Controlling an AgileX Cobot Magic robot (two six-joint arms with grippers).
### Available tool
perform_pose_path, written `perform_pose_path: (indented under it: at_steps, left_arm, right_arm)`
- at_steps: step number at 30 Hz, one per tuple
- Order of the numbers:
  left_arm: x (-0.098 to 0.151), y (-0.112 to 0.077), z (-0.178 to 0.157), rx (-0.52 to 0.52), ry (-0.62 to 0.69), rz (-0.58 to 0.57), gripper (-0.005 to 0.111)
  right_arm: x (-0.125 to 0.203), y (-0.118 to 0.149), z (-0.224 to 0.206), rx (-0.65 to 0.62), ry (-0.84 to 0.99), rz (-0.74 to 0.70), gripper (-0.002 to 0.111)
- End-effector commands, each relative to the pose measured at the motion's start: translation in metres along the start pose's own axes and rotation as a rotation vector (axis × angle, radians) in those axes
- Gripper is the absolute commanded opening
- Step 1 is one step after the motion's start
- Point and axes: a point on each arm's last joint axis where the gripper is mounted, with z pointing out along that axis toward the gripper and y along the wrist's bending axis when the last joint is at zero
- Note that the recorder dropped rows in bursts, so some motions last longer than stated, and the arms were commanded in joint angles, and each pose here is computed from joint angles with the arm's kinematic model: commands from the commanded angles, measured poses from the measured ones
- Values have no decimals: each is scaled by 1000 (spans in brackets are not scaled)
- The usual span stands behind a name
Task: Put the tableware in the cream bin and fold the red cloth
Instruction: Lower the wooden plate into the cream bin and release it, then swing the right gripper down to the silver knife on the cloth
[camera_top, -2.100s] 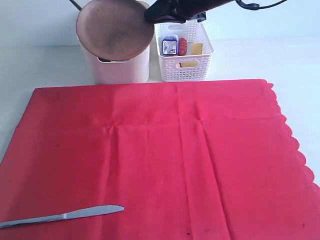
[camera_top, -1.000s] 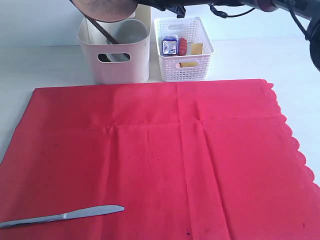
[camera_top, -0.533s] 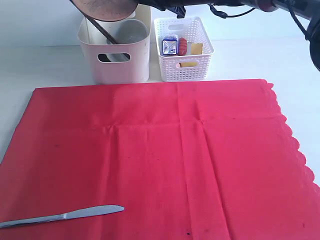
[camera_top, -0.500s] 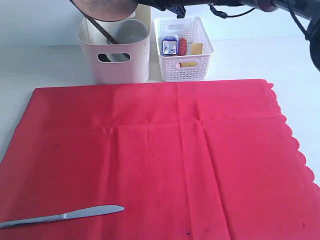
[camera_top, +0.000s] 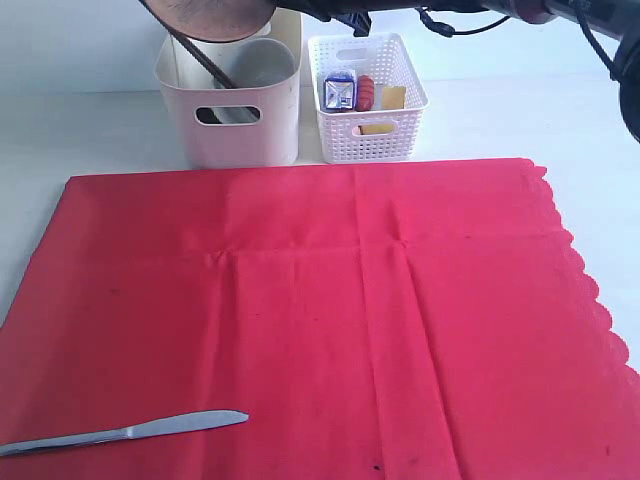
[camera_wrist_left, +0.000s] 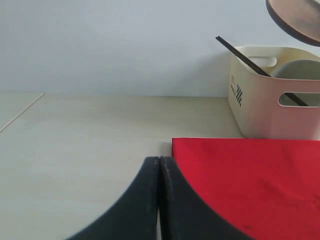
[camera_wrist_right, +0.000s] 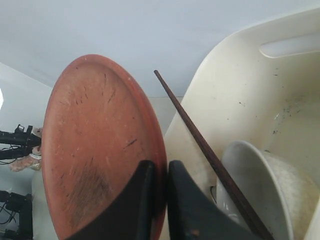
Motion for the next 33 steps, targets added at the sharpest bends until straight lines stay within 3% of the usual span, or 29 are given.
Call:
perform_pose_path:
  at_steps: [1, 7, 19, 29, 33]
  left_arm:
    - [-1, 0, 0, -2, -8, 0, 0]
    - [-1, 0, 0, -2, -8, 0, 0]
    - [-1, 0, 0, -2, -8, 0, 0]
    - [-1, 0, 0, -2, -8, 0, 0]
    - [-1, 0, 0, -2, -8, 0, 0]
  right_arm:
    - [-5, 7, -2, -21, -26, 19, 0]
    - [-6, 7, -2, -18, -29, 21, 3]
    - [-6, 7, -2, -17, -31, 26, 42]
    - [-5, 13, -4, -35, -1, -27, 45]
    - [-4, 35, -16, -103, 90, -108, 45]
